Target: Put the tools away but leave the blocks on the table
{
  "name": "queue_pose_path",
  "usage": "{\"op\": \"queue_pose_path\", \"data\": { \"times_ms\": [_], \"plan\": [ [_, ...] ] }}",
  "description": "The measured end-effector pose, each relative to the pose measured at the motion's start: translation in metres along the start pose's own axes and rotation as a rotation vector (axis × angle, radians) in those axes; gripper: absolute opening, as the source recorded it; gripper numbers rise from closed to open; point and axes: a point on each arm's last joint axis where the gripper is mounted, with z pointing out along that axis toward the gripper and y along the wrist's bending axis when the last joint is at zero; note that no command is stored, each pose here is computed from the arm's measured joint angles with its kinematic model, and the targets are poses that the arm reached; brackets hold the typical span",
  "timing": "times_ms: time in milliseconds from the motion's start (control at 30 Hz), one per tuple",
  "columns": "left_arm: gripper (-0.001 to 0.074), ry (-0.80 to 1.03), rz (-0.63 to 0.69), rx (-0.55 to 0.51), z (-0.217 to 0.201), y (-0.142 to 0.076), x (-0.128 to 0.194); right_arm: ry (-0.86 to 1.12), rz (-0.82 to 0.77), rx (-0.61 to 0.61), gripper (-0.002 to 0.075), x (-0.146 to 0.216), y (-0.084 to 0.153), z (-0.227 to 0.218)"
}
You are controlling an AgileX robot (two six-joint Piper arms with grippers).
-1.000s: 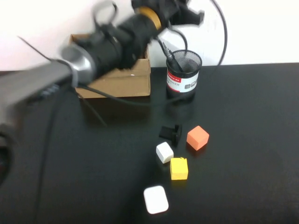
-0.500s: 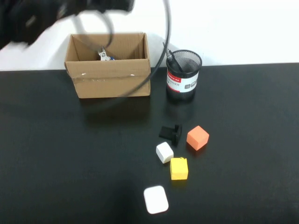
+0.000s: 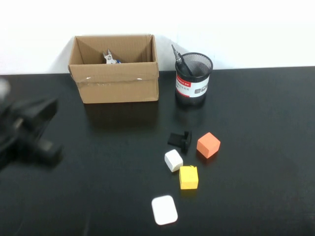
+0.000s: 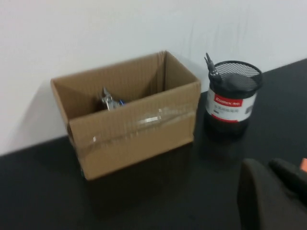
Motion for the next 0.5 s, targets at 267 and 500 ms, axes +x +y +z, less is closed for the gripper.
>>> {"op": "queue_pose_path", "data": {
  "times_ms": [267, 500],
  "plan": [
    [-0.0001, -0.187, -0.118, -0.003, -0.074, 0.0, 0.055, 0.0, 0.0, 0.0, -0.0011, 0.0, 0.0, 0.0],
    [-0.0002, -0.259, -0.13, -0.015, -0.097, -0.001, 0.088, 0.0, 0.0, 0.0, -0.0011, 0.0, 0.0, 0.0]
  ]
}}
